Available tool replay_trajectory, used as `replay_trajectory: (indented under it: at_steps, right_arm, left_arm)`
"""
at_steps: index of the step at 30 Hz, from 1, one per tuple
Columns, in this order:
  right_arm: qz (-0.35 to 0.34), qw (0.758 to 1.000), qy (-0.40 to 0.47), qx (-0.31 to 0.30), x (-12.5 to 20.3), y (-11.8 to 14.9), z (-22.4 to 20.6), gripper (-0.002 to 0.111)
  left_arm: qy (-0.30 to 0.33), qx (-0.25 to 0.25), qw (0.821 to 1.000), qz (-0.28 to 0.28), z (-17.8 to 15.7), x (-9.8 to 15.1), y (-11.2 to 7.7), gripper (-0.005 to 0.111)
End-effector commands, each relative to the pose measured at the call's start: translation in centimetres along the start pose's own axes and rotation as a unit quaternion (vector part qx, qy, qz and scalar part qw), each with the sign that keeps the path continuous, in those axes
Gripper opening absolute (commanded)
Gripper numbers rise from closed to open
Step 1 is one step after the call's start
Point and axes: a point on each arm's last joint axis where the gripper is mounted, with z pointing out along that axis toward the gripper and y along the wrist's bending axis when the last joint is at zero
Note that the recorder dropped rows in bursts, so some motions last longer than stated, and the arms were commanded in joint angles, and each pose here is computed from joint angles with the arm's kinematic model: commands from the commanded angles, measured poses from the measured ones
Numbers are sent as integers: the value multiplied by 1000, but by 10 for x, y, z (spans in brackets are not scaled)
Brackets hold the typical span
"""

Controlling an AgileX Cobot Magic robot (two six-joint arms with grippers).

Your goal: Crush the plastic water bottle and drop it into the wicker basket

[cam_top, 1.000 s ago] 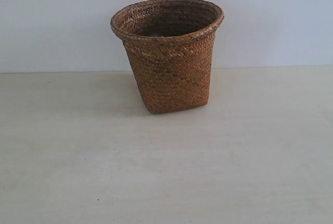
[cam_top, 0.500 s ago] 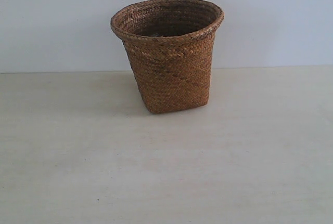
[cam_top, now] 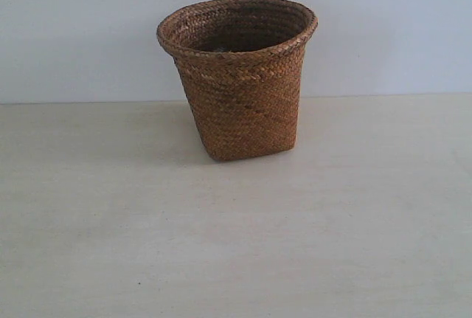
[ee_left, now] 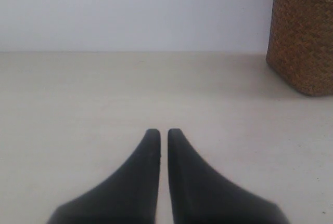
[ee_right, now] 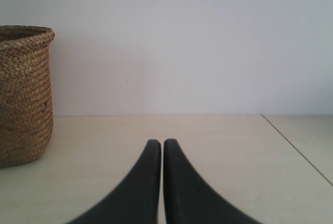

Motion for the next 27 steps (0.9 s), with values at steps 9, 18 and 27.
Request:
replay_trajectory:
  at_steps: [9,18,27]
  right_arm:
    - [23,1000,-5,2,-1,0,-1,0]
    - [68,998,2,1,20,0,-6,0]
    - [32,991,128,-4,43,2,-11,0]
  left_arm:
    - [0,-1,1000,-2,0,1,0,4]
    - [-1,-1,1000,-2,0,1,0,4]
    - [-1,-1,1000,-2,0,1,0,4]
